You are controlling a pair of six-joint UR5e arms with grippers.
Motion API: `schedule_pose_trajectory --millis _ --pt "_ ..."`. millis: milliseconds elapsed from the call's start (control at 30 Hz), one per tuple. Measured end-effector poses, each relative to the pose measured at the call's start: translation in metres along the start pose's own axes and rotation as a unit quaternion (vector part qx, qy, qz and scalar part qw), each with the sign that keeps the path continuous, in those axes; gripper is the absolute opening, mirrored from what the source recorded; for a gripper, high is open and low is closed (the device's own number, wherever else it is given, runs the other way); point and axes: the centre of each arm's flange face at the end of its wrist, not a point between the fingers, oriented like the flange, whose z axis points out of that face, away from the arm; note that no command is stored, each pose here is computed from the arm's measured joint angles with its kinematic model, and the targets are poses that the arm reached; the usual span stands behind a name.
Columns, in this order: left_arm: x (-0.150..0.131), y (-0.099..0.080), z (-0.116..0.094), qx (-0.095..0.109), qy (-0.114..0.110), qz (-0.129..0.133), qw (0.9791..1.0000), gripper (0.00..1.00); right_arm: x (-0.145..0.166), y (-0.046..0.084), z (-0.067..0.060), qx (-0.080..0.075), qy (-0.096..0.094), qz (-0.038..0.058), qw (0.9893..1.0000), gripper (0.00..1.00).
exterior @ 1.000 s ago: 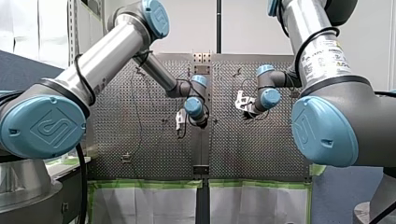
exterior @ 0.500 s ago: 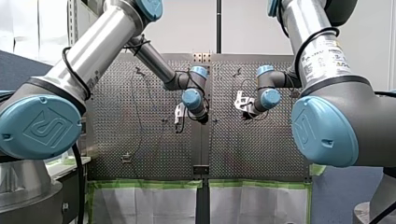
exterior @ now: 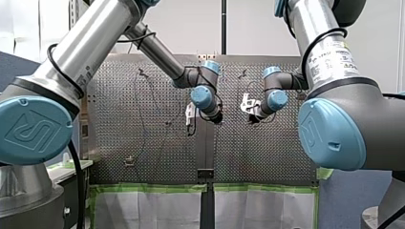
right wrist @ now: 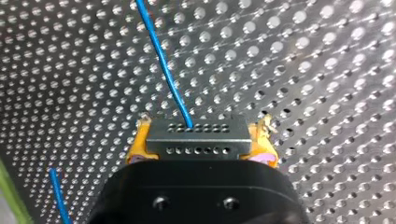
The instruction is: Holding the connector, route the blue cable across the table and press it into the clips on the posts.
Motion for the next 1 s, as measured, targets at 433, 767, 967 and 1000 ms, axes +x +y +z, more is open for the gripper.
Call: schedule_pose_trajectory --millis 433,767,967,1000 --pt "0.018 -0.055 -0.006 0.035 -0.031 -0.043 0.998 1.0 0.028 0.001 -0.015 -0.004 0.016 0.0117 0.9998 0.0" --pt "0.036 -0.07 0.015 0.025 -0.018 -0.055 0.998 1.0 0.017 0.011 -0.021 -0.014 0.004 0.0206 0.9997 0.0" --pt "0.043 -0.069 0.034 0.015 -0.02 -0.058 0.998 1.0 0.013 0.017 -0.022 -0.019 0.0 0.0232 0.9995 0.0" --pt "0.042 -0.069 0.037 0.014 -0.022 -0.059 0.9979 1.0 0.013 0.018 -0.022 -0.02 0.0 0.0236 0.9995 0.0"
